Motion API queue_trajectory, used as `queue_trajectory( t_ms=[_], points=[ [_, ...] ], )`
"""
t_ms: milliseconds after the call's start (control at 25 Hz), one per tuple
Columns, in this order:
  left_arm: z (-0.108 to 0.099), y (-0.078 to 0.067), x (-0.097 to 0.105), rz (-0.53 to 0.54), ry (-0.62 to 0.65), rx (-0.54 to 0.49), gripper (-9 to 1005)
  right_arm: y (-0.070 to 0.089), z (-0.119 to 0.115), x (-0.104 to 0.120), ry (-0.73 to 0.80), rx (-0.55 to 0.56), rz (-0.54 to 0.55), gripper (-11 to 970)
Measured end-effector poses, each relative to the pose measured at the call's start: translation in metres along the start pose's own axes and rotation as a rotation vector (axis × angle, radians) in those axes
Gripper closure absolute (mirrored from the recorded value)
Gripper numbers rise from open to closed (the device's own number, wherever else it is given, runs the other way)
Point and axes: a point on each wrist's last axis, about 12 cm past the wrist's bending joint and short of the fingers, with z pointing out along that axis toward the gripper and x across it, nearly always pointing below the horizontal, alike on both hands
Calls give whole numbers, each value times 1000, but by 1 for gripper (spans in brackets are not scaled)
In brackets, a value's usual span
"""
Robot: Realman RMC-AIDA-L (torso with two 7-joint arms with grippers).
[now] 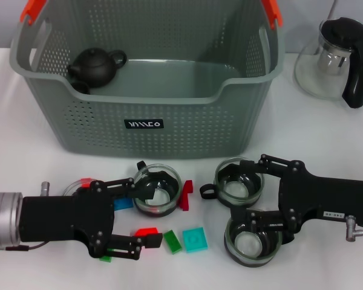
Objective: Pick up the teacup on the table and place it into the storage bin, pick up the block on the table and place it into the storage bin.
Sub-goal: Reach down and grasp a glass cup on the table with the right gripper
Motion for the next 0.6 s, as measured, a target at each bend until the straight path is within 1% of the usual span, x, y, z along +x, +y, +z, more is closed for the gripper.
queue_trajectory(
  t_ms=[600],
  points=[
    [1,0,0,-2,-3,2,123,-1,2,0,10,2,3,14]
  ],
)
